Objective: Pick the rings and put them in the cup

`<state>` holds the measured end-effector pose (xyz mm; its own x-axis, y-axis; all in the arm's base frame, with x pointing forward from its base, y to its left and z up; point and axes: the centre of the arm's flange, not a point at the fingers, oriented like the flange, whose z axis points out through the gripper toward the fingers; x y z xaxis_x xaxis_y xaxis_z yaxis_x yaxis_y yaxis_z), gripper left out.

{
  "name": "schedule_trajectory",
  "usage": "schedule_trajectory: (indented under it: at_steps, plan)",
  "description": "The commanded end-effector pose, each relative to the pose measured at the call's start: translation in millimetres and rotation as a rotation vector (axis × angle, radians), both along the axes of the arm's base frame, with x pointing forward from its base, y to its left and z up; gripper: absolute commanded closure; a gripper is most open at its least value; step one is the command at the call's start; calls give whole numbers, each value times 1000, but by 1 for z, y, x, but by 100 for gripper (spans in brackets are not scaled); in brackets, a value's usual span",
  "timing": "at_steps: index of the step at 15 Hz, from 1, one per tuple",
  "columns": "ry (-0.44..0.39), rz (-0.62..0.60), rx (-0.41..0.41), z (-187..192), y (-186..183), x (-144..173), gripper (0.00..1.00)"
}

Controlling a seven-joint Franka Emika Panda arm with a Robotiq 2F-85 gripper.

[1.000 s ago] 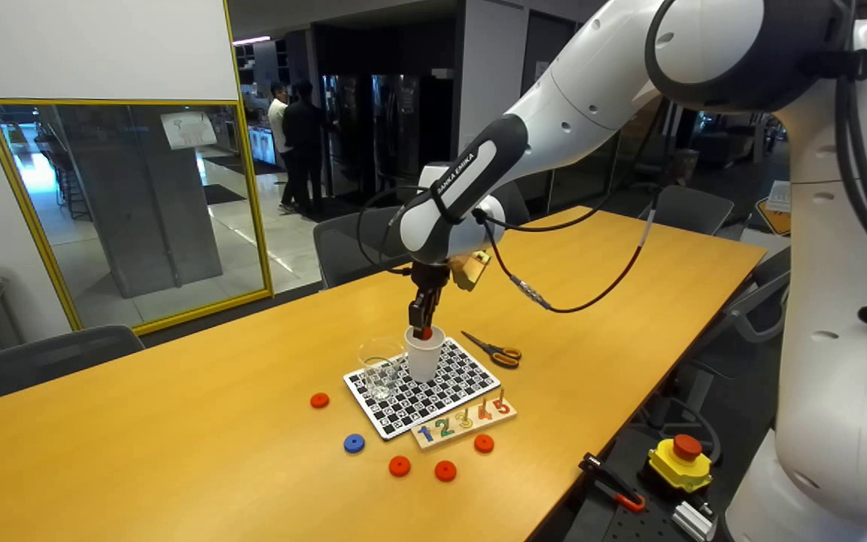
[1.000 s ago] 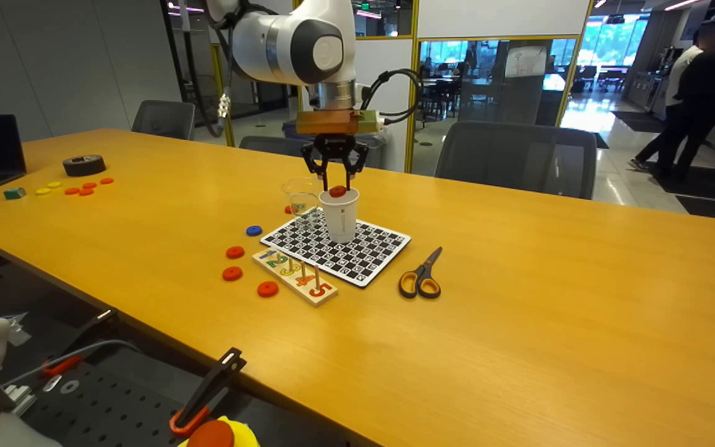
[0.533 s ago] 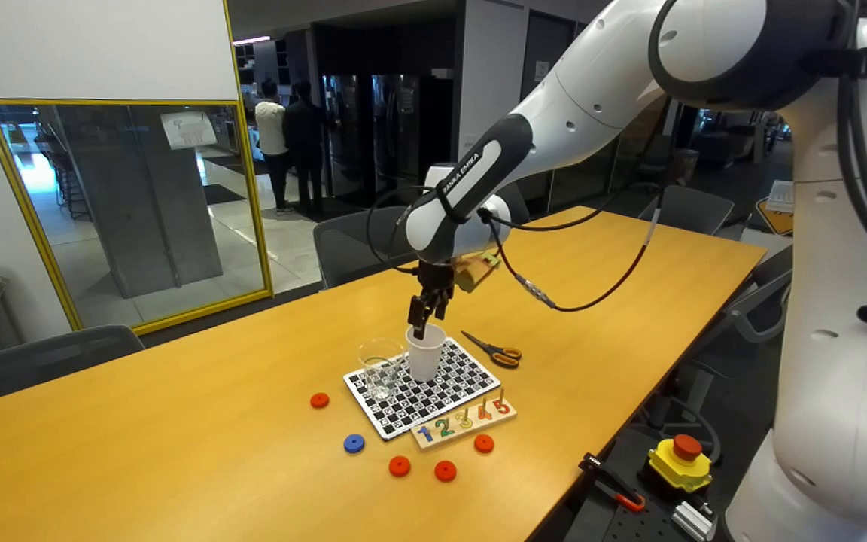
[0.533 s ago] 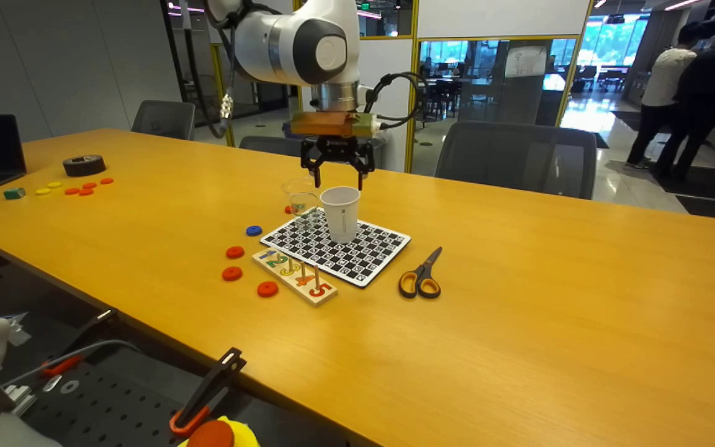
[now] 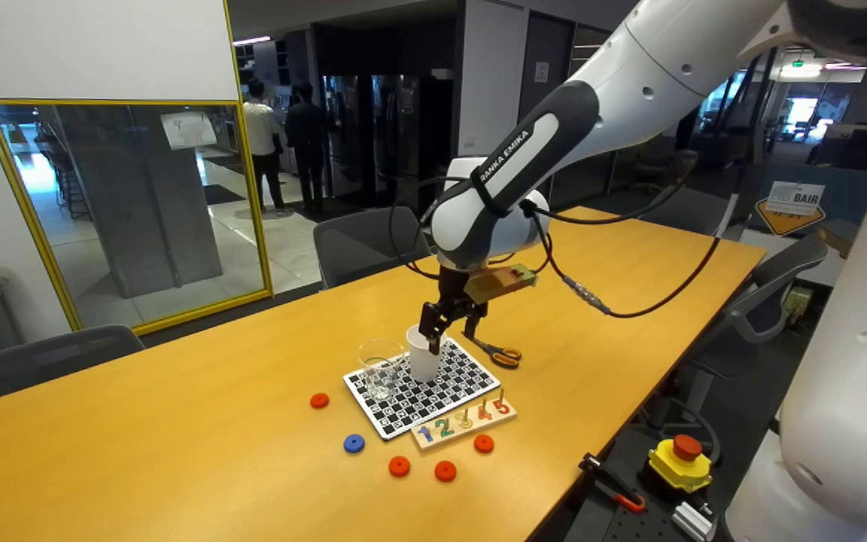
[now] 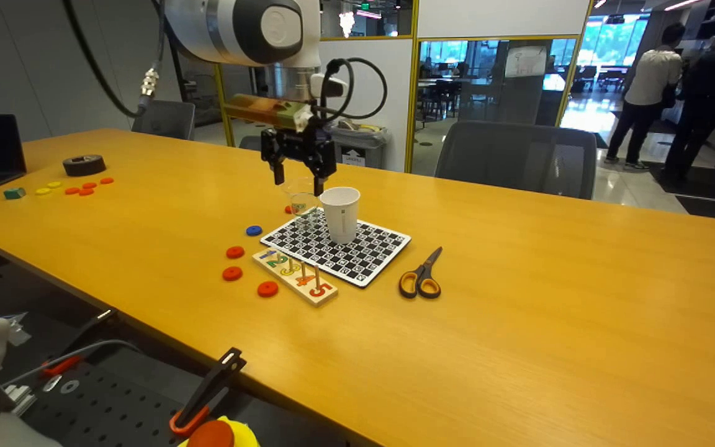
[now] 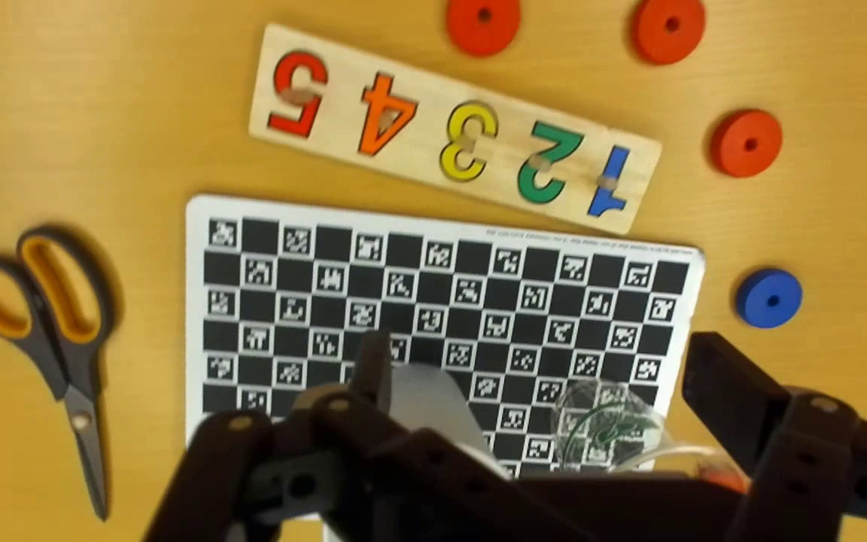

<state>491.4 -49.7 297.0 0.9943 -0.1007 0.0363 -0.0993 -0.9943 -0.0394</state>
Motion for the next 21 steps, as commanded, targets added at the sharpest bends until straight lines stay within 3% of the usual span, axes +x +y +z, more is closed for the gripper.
schedule_trajectory:
  at_steps: [1, 8, 11, 14, 21]
  plan:
    - [8, -137, 17, 7, 35, -64, 0]
    - [57, -177, -63, -67, 59, -102, 0]
    - [52, -179, -26, -95, 50, -105, 0]
    - [-7, -209, 33, -122, 39, -96, 0]
    - [15, -234, 73, -160, 19, -93, 0]
